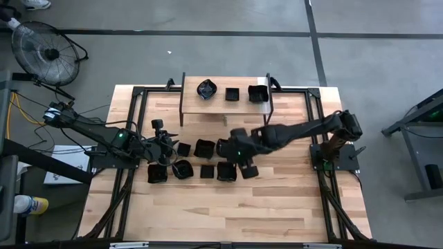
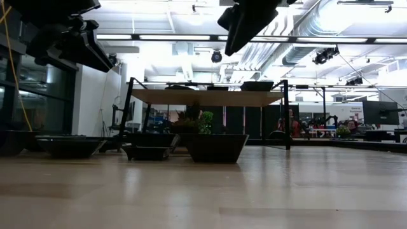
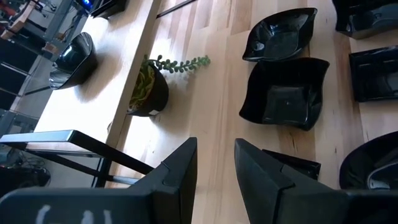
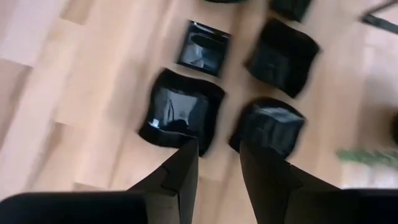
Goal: Pick & Place Mini shaped plates
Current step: Stack the distorted square plate on top of the other distorted square plate on the shelf
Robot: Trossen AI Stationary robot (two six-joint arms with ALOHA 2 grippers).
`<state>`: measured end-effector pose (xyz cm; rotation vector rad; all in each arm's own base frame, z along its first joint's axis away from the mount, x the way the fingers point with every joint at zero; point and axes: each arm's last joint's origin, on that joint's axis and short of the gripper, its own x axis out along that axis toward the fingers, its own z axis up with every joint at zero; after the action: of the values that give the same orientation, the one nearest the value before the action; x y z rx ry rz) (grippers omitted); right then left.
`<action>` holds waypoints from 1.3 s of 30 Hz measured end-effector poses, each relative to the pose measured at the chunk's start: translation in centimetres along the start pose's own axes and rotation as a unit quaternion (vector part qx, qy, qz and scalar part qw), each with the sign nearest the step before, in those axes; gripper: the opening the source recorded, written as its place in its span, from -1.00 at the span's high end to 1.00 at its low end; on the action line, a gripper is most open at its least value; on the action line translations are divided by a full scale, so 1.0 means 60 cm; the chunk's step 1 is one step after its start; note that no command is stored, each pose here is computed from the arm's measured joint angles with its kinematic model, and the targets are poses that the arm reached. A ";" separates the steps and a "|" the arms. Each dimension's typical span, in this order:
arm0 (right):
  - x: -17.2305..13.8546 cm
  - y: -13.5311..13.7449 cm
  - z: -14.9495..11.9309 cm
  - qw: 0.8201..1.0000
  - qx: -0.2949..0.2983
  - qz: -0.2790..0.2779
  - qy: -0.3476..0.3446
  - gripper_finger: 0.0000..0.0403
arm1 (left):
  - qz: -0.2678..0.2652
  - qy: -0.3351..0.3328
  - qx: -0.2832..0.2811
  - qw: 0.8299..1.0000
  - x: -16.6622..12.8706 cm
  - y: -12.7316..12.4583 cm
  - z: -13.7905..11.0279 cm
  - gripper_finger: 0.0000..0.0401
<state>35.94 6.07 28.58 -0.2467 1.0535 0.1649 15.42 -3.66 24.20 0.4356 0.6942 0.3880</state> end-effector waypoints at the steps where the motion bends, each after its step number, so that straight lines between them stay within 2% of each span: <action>1: 0.006 0.013 -0.001 1.000 -0.007 0.001 -0.005 0.43 | 0.000 0.000 0.000 1.000 0.000 0.000 0.000 0.49; 8: 0.043 0.086 -0.013 0.998 -0.028 -0.035 -0.042 0.43 | 0.000 -0.001 -0.003 1.000 0.000 0.000 0.000 0.49; 14: 0.067 0.121 -0.024 0.994 -0.026 -0.062 -0.087 0.43 | 0.000 -0.002 -0.007 1.000 0.000 0.000 0.001 0.49; 20: 0.088 0.136 -0.029 0.980 -0.004 -0.108 -0.165 0.43 | 0.000 -0.003 -0.009 1.000 0.000 0.000 0.001 0.49; 24: 0.105 0.147 -0.045 0.972 -0.019 -0.117 -0.201 0.43 | 0.001 -0.003 -0.012 1.000 0.000 0.000 0.001 0.49; 39: 0.129 0.172 -0.089 0.968 -0.003 -0.146 -0.206 0.43 | 0.003 -0.002 -0.013 1.000 0.001 -0.001 0.001 0.49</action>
<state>32.64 14.60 18.03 -0.3528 0.5949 -0.0477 15.52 -3.68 24.22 0.4134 0.6833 0.4019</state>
